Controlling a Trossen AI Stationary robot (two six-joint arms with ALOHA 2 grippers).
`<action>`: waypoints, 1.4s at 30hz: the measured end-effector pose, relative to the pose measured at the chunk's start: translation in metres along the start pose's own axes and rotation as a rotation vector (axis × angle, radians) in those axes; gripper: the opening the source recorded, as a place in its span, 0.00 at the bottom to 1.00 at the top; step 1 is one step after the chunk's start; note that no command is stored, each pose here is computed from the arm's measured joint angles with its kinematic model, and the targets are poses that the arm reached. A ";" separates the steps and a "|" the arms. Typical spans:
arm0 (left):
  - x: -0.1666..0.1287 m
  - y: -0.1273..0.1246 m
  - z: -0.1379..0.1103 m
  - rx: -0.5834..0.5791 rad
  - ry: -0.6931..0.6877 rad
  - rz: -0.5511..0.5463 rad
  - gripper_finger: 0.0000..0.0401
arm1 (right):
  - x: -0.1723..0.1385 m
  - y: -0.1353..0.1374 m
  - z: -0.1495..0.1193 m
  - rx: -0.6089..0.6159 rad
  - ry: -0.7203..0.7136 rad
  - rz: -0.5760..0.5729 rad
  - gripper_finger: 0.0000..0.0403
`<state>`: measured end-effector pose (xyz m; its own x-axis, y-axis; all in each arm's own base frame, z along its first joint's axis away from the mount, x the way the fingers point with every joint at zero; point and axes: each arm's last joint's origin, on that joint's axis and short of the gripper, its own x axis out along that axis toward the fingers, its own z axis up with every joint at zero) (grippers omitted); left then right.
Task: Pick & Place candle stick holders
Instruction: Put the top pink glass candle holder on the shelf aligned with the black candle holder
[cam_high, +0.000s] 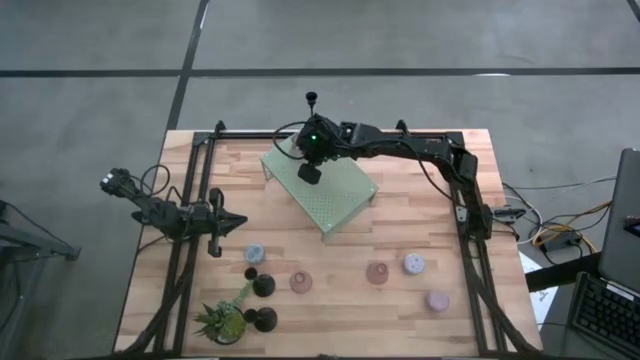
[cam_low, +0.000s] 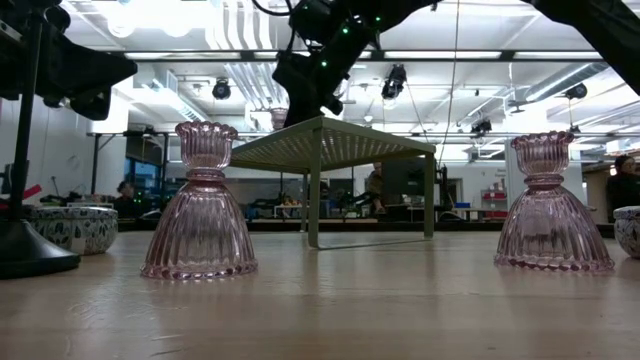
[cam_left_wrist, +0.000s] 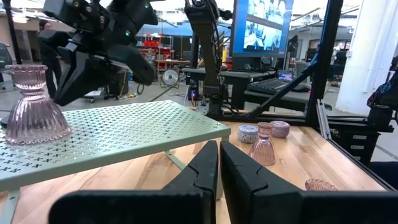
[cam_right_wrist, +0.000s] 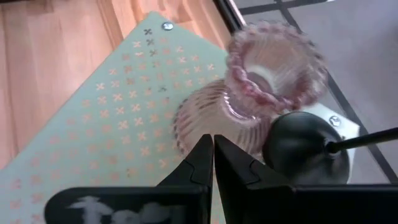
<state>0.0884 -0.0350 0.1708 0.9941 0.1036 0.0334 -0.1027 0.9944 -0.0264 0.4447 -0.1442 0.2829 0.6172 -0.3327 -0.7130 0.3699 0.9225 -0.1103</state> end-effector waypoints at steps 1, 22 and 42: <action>0.000 0.000 0.000 0.000 0.000 0.000 0.05 | 0.000 -0.001 0.000 0.000 0.000 -0.002 0.02; 0.000 0.000 0.000 0.000 0.000 0.000 0.05 | 0.005 -0.002 -0.004 0.022 0.017 0.002 0.02; 0.000 0.000 0.000 0.000 0.000 -0.001 0.05 | 0.006 0.002 0.000 0.039 -0.038 0.073 0.02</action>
<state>0.0884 -0.0350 0.1708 0.9941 0.1028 0.0336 -0.1020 0.9944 -0.0265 0.4490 -0.1448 0.2784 0.6695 -0.2723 -0.6911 0.3487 0.9367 -0.0313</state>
